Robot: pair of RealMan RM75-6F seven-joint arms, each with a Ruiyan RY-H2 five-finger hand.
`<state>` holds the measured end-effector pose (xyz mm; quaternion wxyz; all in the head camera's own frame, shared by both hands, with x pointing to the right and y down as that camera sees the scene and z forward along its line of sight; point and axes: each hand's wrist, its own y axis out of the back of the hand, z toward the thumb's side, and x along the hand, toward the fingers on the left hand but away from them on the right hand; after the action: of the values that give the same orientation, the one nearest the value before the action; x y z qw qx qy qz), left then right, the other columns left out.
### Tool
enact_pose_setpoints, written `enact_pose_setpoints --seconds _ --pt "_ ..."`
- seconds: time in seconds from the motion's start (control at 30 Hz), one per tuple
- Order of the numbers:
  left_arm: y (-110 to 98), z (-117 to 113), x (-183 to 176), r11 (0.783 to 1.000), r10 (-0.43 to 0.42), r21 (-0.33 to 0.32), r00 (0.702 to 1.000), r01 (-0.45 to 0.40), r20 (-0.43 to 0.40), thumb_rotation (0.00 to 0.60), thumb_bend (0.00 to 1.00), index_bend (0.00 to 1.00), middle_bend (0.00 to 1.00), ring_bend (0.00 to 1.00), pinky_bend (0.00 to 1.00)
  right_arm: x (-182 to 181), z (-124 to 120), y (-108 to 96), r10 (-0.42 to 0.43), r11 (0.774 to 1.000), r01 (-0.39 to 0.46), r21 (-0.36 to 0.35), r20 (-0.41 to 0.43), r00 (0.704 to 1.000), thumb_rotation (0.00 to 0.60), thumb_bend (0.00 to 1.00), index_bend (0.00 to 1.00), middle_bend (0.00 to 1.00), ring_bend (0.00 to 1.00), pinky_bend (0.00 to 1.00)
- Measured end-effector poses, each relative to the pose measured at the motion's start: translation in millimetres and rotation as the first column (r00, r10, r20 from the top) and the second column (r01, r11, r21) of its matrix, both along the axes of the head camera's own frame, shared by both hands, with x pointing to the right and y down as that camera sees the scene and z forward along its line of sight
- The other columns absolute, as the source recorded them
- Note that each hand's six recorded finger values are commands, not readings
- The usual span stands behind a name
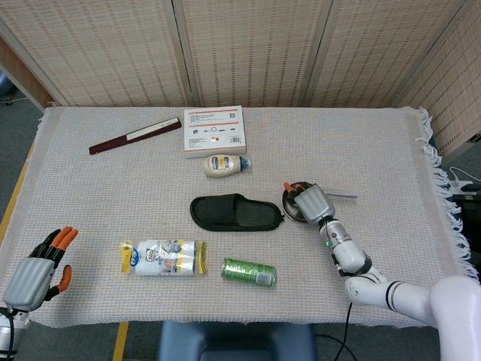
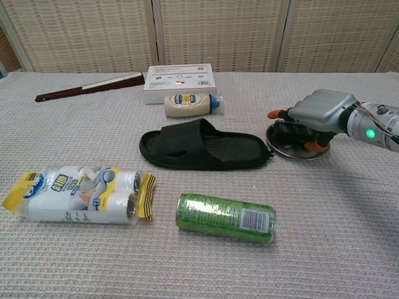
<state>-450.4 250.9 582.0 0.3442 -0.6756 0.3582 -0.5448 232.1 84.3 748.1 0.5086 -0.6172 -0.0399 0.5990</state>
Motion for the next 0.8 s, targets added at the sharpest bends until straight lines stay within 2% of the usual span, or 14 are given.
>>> enact_pose_setpoints --seconds 0.07,0.17,0.23,0.3,0.43,0.53,0.6,0.7,0.73,0.8 --pt "0 0 -1 1.0 -0.003 -0.001 1.0 0.003 0.004 0.6 0.66 0.0 0.0 0.0 0.2 1 -6 2 0.025 1.0 -0.025 -0.01 0.028 0.999 0.6 0.31 0.0 0.13 0.11 0.36" --pt "1 0 -3 1.0 -0.006 0.0 1.0 0.006 0.005 0.6 0.66 0.0 0.0 0.0 0.2 5 -20 7 0.088 0.996 -0.085 -0.03 0.097 0.991 0.6 0.28 0.0 0.09 0.04 0.18" --pt "0 -1 -3 1.0 -0.007 0.004 1.0 0.007 0.006 0.6 0.66 0.0 0.0 0.0 0.2 9 -33 13 0.139 0.99 -0.135 -0.04 0.157 0.978 0.6 0.25 0.0 0.06 0.01 0.07" --pt "0 -1 -3 1.0 -0.008 0.006 1.0 0.008 0.007 0.6 0.66 0.0 0.0 0.0 0.2 17 -51 24 0.198 0.98 -0.195 -0.039 0.235 0.951 0.6 0.22 0.0 0.03 0.0 0.02" --pt "-1 -3 -4 1.0 -0.011 0.017 1.0 0.011 0.011 0.6 0.66 0.0 0.0 0.0 0.2 57 -84 52 0.276 0.953 -0.301 0.023 0.333 0.902 0.6 0.19 0.0 0.0 0.0 0.0" --pt "-2 -6 -4 1.0 -0.011 0.028 1.0 0.01 0.014 0.6 0.65 0.0 0.0 0.0 0.2 99 -110 84 0.336 0.915 -0.393 0.089 0.37 0.866 0.6 0.18 0.0 0.0 0.0 0.0" --pt "-2 -7 -3 0.999 -0.01 0.033 1.0 0.01 0.013 0.6 0.59 0.0 0.0 0.0 0.2 129 -129 109 0.379 0.879 -0.457 0.137 0.38 0.844 0.6 0.18 0.0 0.0 0.0 0.0" --pt "-2 -8 -1 0.999 -0.008 0.032 1.0 0.008 -0.001 0.6 0.47 0.0 0.0 0.0 0.19 160 -150 133 0.425 0.836 -0.515 0.189 0.371 0.826 0.6 0.18 0.0 0.0 0.0 0.0" --pt "-2 -9 0 0.999 -0.007 0.034 1.0 0.007 -0.003 0.6 0.46 0.0 0.0 0.0 0.19 165 -153 136 0.431 0.83 -0.523 0.194 0.373 0.822 0.6 0.18 0.0 0.0 0.0 0.0" --pt "-3 -11 1 0.999 -0.003 0.044 1.0 0.003 -0.004 0.6 0.46 0.0 0.0 0.0 0.18 171 -157 137 0.434 0.831 -0.526 0.184 0.377 0.818 0.6 0.18 0.0 0.0 0.0 0.0"
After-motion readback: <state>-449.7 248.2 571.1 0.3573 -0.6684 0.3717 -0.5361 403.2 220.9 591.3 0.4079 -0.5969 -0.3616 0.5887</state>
